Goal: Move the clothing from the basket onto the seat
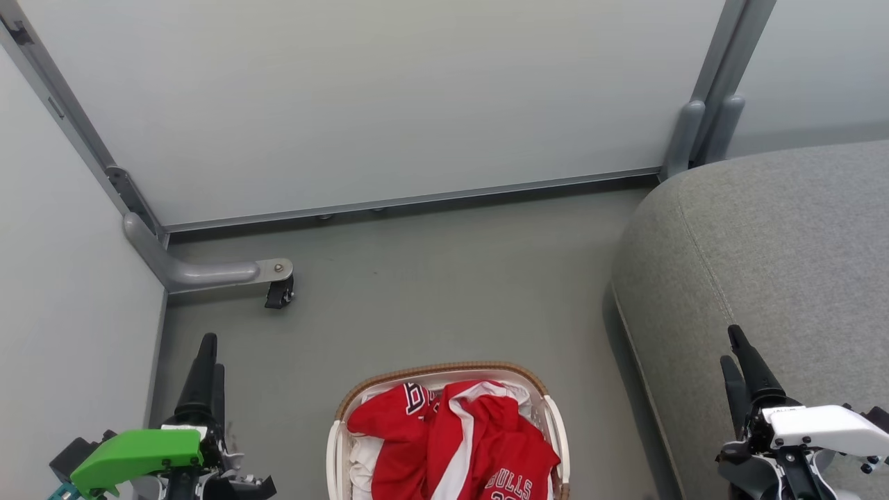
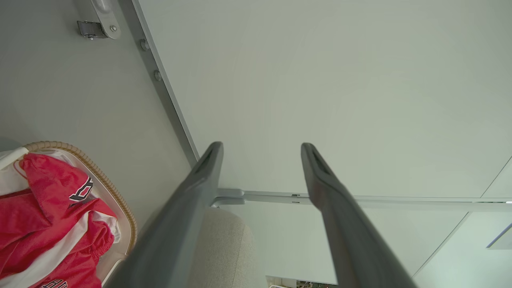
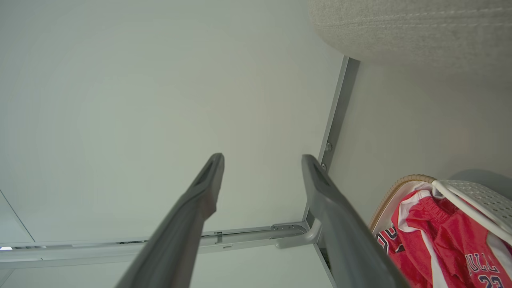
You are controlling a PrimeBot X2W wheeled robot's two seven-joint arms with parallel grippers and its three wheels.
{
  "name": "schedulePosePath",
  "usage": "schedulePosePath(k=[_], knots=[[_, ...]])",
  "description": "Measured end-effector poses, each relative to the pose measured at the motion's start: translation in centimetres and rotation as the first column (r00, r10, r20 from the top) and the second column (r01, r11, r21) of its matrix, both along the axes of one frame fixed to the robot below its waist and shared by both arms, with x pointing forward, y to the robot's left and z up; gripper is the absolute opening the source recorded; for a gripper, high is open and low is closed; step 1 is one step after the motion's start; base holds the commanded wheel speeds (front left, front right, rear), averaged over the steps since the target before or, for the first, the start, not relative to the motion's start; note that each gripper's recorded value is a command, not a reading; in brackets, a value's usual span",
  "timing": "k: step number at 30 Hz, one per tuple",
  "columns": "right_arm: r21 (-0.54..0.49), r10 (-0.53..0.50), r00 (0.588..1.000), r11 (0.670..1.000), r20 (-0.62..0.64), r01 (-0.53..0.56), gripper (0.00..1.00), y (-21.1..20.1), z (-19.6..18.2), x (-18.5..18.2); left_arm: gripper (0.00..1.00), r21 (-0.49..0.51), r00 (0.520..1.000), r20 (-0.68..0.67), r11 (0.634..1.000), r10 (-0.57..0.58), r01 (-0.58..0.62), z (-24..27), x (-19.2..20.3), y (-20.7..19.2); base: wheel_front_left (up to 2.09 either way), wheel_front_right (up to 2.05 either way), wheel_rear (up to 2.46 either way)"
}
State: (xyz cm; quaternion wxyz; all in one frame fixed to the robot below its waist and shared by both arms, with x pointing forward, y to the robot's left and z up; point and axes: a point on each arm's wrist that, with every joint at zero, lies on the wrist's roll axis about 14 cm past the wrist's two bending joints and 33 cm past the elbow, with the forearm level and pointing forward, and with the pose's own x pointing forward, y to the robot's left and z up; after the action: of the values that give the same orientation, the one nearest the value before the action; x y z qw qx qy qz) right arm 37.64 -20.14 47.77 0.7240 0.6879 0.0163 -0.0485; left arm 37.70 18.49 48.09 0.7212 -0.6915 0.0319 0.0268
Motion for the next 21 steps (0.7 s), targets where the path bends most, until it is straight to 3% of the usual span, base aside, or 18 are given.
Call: schedulePosePath(k=[9,21], knots=[[-0.194,-0.013,0.999,0.981,0.039,0.02,1.0,-0.8,1.7,0.3,1.0,0.134,0.999,0.033,0.991,-0.005,0.001,1.1,0.2,-0.2,0.0,0.0,0.0],[-0.464,0.016,0.997,0.885,0.077,0.022,1.0,-0.4,3.4,0.3,1.0,0.353,0.997,0.075,0.936,-0.033,0.005,2.4,0.2,-0.9,0.0,0.0,0.0]])
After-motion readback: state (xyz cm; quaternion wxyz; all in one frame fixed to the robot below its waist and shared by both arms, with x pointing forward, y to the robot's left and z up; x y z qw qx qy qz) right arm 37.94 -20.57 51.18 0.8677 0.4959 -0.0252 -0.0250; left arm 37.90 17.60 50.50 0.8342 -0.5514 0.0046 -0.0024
